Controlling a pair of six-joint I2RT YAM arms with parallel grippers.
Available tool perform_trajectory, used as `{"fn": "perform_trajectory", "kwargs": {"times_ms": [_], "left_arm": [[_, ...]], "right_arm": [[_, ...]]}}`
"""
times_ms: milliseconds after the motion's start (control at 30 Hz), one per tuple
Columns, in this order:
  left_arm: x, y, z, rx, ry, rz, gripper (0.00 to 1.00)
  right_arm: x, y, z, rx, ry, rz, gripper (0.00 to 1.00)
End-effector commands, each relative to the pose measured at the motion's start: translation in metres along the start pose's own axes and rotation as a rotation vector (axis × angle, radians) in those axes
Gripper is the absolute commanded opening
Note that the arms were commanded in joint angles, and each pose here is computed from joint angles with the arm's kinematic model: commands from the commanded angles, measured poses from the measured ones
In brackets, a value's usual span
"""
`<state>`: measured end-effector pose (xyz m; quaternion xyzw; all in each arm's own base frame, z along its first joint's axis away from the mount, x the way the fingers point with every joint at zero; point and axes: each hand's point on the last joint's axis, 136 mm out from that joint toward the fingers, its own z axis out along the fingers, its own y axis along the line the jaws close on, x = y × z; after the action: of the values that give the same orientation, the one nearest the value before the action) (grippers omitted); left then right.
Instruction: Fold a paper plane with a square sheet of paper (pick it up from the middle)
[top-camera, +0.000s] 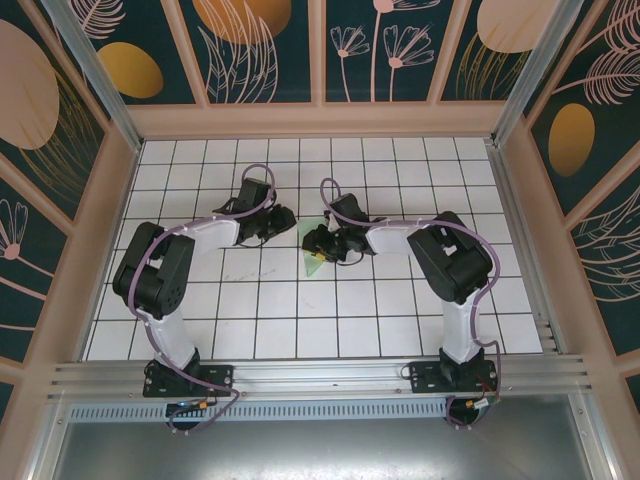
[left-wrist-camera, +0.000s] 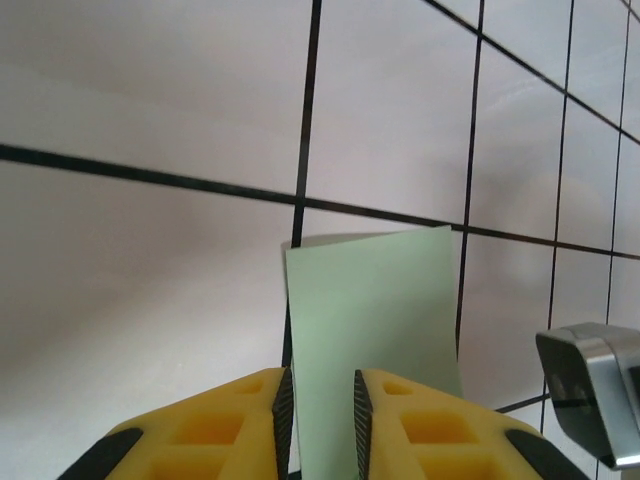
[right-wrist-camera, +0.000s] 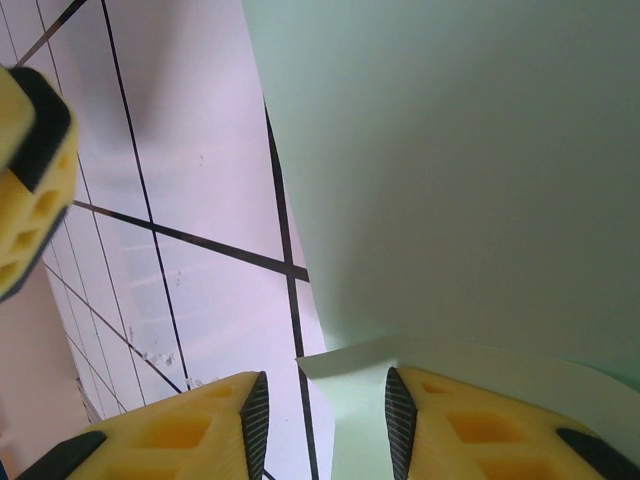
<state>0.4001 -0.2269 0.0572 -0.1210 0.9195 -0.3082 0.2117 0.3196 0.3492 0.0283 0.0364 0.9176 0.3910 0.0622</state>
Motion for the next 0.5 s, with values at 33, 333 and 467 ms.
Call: {"fn": "perform_trajectory", "kwargs": {"times_ms": [33,333,467], "left_arm": [[0.004,-0.012,-0.008,0.065,0.008,-0.002,0.26],[0.028,-0.013,-0.012,0.125,0.074,0.021,0.18],[0.038,-0.012,-0.011,0.132,0.096,0.026,0.14]], "right_arm": [[0.009,-0.032,0.009,0.103,0.014,0.022,0.40],[0.013,-0.037,0.008,0.102,0.021,0.024,0.33],[0.014,-0.041,0.008,0.108,0.023,0.028,0.24]]}}
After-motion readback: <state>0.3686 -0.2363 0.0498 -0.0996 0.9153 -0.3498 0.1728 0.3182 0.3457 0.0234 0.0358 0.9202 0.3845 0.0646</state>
